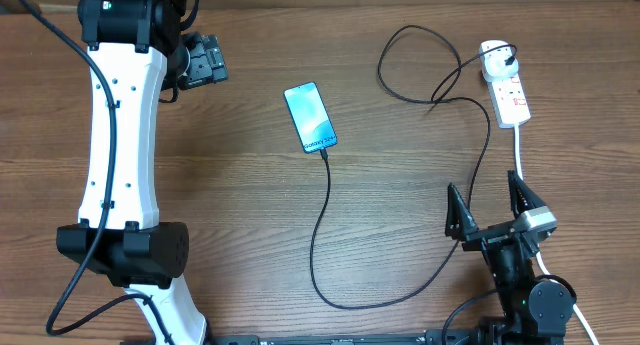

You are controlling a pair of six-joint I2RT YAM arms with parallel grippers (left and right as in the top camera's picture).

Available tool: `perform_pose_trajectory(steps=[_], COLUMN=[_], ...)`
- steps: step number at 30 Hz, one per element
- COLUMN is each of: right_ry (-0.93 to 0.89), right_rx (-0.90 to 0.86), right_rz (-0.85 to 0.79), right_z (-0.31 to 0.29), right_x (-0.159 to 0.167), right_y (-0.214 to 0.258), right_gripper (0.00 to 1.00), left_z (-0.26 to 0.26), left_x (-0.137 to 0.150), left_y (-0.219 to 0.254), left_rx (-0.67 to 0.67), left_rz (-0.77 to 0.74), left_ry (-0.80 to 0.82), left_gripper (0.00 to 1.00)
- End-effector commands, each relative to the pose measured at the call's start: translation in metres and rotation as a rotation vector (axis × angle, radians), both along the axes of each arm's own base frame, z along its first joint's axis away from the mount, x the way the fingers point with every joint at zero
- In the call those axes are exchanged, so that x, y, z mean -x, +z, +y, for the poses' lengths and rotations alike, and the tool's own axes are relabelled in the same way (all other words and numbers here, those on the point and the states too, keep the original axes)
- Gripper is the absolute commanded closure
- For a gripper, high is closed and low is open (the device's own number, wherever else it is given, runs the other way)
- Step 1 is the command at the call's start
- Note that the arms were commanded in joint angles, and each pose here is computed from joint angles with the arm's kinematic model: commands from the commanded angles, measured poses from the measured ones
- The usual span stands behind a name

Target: Plug charger to phone and switch on socket

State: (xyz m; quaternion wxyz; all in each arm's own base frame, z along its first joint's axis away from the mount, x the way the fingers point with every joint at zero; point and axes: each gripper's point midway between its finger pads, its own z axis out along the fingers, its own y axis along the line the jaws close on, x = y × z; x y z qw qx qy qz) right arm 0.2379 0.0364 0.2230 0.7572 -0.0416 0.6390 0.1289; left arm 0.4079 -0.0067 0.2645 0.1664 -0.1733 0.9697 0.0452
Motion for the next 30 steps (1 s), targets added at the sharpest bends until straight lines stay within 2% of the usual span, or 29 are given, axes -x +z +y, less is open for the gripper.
perform_pose_trajectory(steps=[1,10,20,30], right_ry=[-0.019,-0.031,-0.058,-0.210], right_rx=[0.002,-0.003,0.108,0.021], right_rz=[0.018,0.196,0.172,0.207], right_z=[-0.003,-0.005,-0.008,-0.035], right_x=[-0.002,-0.005,-0.006,-0.009], right_y=[-0.007,-0.050,-0.050,-0.054], right_gripper=[0.00,0.00,0.00,0.00], left_z=[0.003,0.003,0.003,0.003], left_x=[-0.001,-0.001,-0.001,-0.001], left_y=[-0.003,-0.004,-0.003,-0.003], left_rx=[-0.007,-0.007,-0.007,-0.007], left_rz=[0.007,0.007,0.007,0.007], left_ry=[0.016,0.016,0.016,0.016], left_gripper=[0.00,0.00,0.00,0.00])
